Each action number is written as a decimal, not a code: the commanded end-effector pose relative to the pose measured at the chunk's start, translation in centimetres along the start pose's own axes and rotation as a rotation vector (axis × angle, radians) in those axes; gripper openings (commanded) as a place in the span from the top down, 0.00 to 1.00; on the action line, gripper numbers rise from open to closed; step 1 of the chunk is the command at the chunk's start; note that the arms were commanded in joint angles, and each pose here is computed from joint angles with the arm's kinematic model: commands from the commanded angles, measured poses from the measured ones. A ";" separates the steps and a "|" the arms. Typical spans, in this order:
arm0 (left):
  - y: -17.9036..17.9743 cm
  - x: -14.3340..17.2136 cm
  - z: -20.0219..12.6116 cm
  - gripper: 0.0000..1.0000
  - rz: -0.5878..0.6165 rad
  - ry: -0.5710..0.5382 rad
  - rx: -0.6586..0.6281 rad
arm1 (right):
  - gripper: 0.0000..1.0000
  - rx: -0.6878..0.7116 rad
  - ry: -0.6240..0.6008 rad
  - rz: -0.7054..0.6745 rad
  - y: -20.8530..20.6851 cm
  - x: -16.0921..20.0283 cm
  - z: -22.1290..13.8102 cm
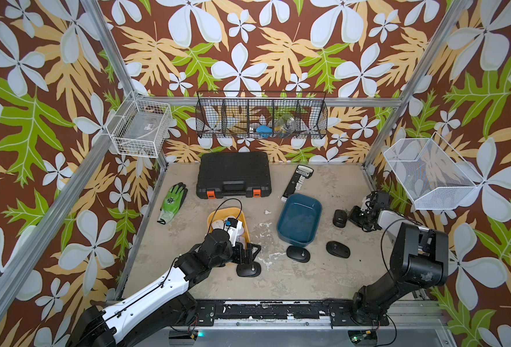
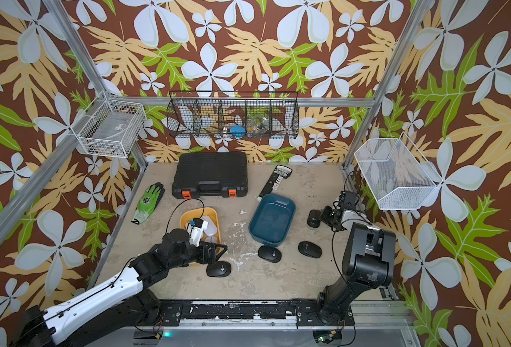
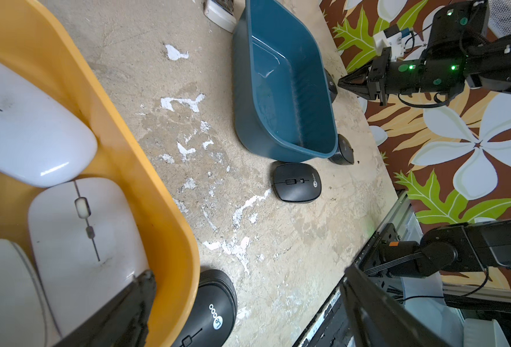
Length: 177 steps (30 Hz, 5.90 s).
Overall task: Place the mice by color into the storage box
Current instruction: Adjust the mouse at the center of the board, then pick up the mouse from the center of the board, then place the mouse in the storage box, then adjust the mouse at the center of the board.
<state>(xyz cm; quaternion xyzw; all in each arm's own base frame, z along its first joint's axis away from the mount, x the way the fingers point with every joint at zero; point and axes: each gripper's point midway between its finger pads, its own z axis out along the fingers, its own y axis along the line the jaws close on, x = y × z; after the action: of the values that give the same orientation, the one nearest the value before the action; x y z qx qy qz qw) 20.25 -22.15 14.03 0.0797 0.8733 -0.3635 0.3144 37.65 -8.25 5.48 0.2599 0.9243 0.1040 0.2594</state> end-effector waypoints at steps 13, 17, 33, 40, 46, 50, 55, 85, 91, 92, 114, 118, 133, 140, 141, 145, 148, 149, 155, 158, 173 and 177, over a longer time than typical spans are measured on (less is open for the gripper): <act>-1.4 -2.4 -0.8 0.00 0.068 -0.059 0.006 | 0.12 0.006 0.119 -0.170 4.5 2.7 0.7; -2.0 -4.1 -1.2 0.00 0.108 -0.100 -0.011 | 0.05 0.041 0.147 -0.171 4.1 3.0 2.0; -3.0 -6.2 -0.8 0.00 0.159 -0.119 -0.023 | 0.27 0.175 0.180 -0.206 2.5 3.4 4.4; -2.6 -5.9 -1.0 0.00 0.164 -0.119 -0.040 | 0.48 0.178 0.179 -0.197 2.4 4.0 3.9; -2.2 -5.9 -1.3 0.00 0.165 -0.123 -0.056 | 0.54 0.111 0.091 -0.176 4.5 2.7 0.8; -2.2 -6.0 -1.5 0.00 0.165 -0.133 -0.059 | 0.56 -0.019 0.015 -0.134 7.3 1.6 -2.8; -1.9 -6.5 -1.8 0.00 0.161 -0.160 -0.068 | 0.57 -0.206 -0.020 -0.149 12.9 2.2 -6.8; -1.2 -6.0 -3.7 0.00 0.140 -0.174 -0.090 | 0.54 -0.193 0.064 -0.037 24.8 9.3 4.6; -1.1 -5.4 -3.6 0.00 0.129 -0.161 -0.086 | 0.45 -0.171 0.070 -0.027 24.7 9.4 5.9; -1.0 -5.3 -3.6 0.00 0.127 -0.159 -0.086 | 0.41 -0.167 0.068 -0.027 24.6 9.4 6.0; -1.0 -4.7 -3.7 0.00 0.093 -0.148 -0.066 | 0.24 -0.403 -0.090 -0.146 24.8 6.9 -10.2; -0.8 -5.0 -3.9 0.00 0.117 -0.160 -0.090 | 0.67 -0.295 -0.050 -0.175 18.9 9.5 -11.3; -1.4 -5.7 -3.1 0.00 0.099 -0.172 -0.061 | 1.00 -0.014 0.143 -0.067 6.3 19.6 -8.6; -1.0 -5.4 -2.5 0.00 0.102 -0.167 -0.067 | 1.00 0.133 0.217 -0.077 2.7 21.6 -7.1; -0.9 -5.3 -2.5 0.00 0.100 -0.164 -0.068 | 1.00 0.145 0.223 -0.074 2.4 21.7 -7.1; -1.2 -5.3 -2.3 0.00 0.100 -0.162 -0.052 | 1.00 0.196 0.222 -0.040 0.5 21.5 -6.6; -1.4 -5.4 -2.3 0.00 0.102 -0.162 -0.043 | 1.00 0.217 0.203 -0.004 -0.3 20.7 -6.2; -1.5 -5.4 -2.3 0.00 0.102 -0.160 -0.040 | 1.00 0.221 0.187 0.002 -0.3 20.1 -6.1; -1.5 -5.1 -2.4 0.00 0.100 -0.153 -0.032 | 1.00 0.257 0.143 0.023 -0.8 17.3 -4.8; -1.4 -5.0 -2.5 0.00 0.096 -0.152 -0.032 | 1.00 0.269 0.120 0.048 -1.7 15.6 -4.0; -1.0 -4.6 -2.8 0.00 0.101 -0.144 -0.052 | 1.00 0.071 0.188 0.028 2.2 10.6 1.0; -1.0 -4.5 -2.8 0.00 0.102 -0.140 -0.053 | 1.00 0.139 0.135 -0.007 1.6 8.5 -0.4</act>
<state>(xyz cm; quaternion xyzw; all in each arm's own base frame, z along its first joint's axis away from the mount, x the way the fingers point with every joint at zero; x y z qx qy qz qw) 22.02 -20.60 18.84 0.0895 0.8532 -0.3305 0.3934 32.49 -1.87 2.04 0.2788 0.9394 0.0735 0.1856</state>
